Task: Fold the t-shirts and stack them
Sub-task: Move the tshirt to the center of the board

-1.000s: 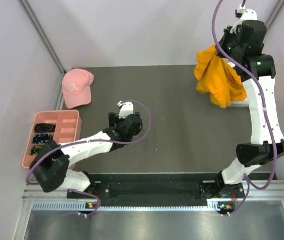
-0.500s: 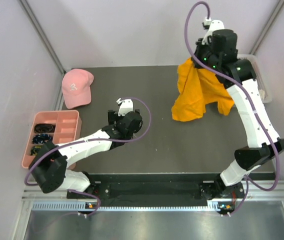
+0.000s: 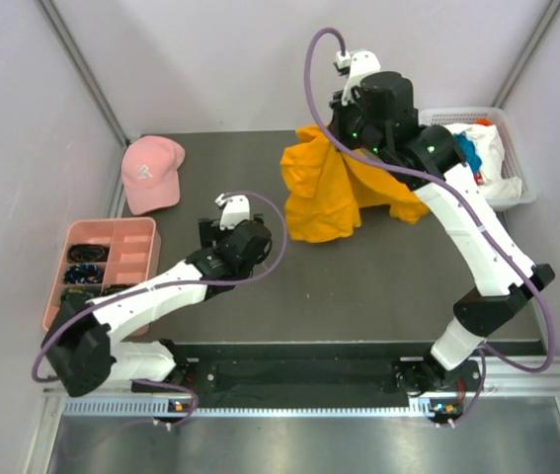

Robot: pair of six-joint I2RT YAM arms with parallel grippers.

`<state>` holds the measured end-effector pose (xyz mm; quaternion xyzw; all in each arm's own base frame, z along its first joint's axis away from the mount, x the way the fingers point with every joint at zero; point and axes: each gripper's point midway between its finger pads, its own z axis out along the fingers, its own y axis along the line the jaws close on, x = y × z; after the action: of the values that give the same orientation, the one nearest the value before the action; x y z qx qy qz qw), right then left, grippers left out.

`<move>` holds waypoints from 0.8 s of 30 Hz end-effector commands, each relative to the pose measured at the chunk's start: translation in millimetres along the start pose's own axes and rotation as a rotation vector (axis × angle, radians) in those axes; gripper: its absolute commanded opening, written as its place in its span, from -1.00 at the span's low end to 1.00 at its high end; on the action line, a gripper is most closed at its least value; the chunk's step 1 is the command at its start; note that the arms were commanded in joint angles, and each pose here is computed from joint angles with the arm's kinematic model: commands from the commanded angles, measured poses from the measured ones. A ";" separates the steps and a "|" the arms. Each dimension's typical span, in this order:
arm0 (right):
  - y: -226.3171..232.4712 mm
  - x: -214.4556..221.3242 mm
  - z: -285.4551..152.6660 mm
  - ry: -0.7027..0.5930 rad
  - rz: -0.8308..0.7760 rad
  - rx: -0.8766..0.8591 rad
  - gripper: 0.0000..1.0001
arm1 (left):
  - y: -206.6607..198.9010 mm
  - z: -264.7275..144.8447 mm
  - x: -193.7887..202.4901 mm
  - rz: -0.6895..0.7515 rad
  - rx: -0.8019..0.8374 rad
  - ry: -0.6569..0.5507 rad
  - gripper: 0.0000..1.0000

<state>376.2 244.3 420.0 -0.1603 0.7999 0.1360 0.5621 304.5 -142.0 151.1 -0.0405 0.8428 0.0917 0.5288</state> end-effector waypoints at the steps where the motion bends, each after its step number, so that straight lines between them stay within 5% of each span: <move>1: 15.1 5.2 5.2 -0.001 -0.020 0.001 -1.00 | 23.7 -16.8 -39.0 -0.087 -0.054 -0.085 0.98; 15: 57.6 35.1 0.9 0.063 -0.032 -0.099 -1.00 | 87.5 -18.7 -67.8 -0.212 -0.147 -0.081 0.98; 24: 80.3 59.9 -2.0 0.109 -0.068 -0.110 -1.00 | 93.4 -8.2 -63.4 -0.236 -0.157 -0.048 0.98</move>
<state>325.9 312.3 359.5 -0.2434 0.8206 0.1513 0.4944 306.6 -49.0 216.6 -0.1754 0.8086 0.1111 0.5505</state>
